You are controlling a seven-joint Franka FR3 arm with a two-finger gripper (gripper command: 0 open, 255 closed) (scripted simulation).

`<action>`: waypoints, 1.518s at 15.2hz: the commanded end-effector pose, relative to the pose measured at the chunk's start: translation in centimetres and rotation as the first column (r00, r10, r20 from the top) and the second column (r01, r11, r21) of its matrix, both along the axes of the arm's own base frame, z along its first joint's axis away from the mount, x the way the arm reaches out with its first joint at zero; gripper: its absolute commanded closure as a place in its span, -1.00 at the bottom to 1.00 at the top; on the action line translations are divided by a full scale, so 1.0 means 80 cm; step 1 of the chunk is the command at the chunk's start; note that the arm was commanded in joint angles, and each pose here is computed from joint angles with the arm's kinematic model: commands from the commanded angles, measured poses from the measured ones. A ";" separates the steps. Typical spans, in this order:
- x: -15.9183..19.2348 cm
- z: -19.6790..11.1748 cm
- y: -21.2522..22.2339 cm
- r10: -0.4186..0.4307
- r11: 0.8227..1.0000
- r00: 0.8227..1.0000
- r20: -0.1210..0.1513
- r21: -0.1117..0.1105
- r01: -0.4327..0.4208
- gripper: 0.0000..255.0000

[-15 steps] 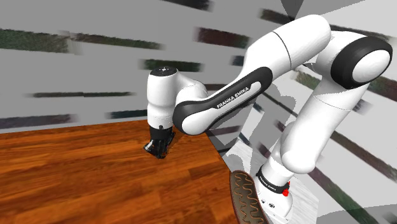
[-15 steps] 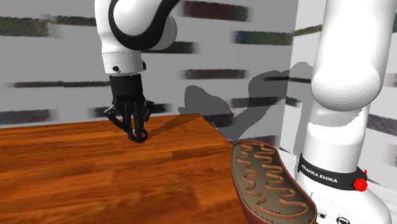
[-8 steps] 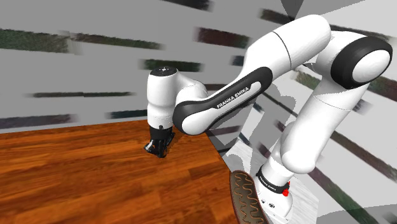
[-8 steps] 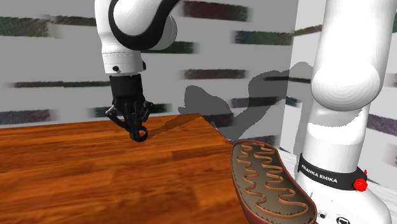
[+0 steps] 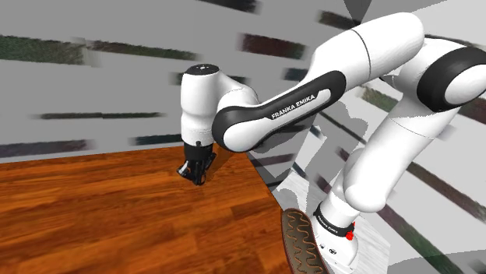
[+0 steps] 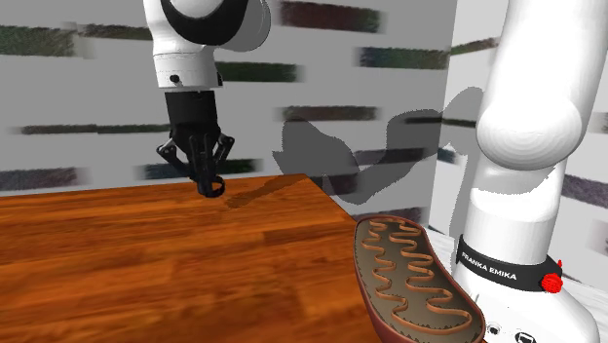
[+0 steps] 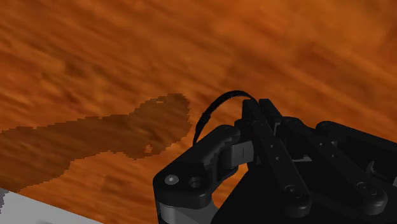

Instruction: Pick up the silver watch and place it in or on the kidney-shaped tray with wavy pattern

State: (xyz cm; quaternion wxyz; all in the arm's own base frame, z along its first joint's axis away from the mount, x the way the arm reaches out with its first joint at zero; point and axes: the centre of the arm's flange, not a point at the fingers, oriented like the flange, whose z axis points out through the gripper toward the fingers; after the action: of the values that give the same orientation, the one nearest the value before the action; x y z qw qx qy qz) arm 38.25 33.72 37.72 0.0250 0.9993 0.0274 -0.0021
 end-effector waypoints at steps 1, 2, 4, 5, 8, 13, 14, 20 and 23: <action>0.000 0.013 0.001 0.000 1.000 1.000 0.000 0.000 0.000 1.00; 0.000 0.020 0.001 0.000 1.000 1.000 0.000 0.000 0.000 1.00; 0.000 0.033 0.001 0.000 1.000 1.000 0.000 0.000 0.000 1.00; 0.000 0.039 0.001 0.000 1.000 1.000 0.000 0.000 0.000 1.00; 0.000 0.059 0.001 0.000 1.000 1.000 0.000 0.000 0.000 1.00; 0.000 0.092 0.001 0.000 1.000 1.000 0.000 0.000 0.000 1.00; 0.000 0.099 0.001 0.000 1.000 1.000 0.000 0.000 0.000 1.00; -0.065 0.110 -0.010 0.000 1.000 1.000 0.000 0.000 0.000 1.00; -0.114 0.112 -0.018 0.000 1.000 1.000 0.000 0.000 0.000 1.00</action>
State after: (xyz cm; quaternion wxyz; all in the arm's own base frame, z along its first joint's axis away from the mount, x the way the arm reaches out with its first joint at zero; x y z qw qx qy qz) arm 30.33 32.53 46.79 0.0255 0.9993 0.0281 -0.0023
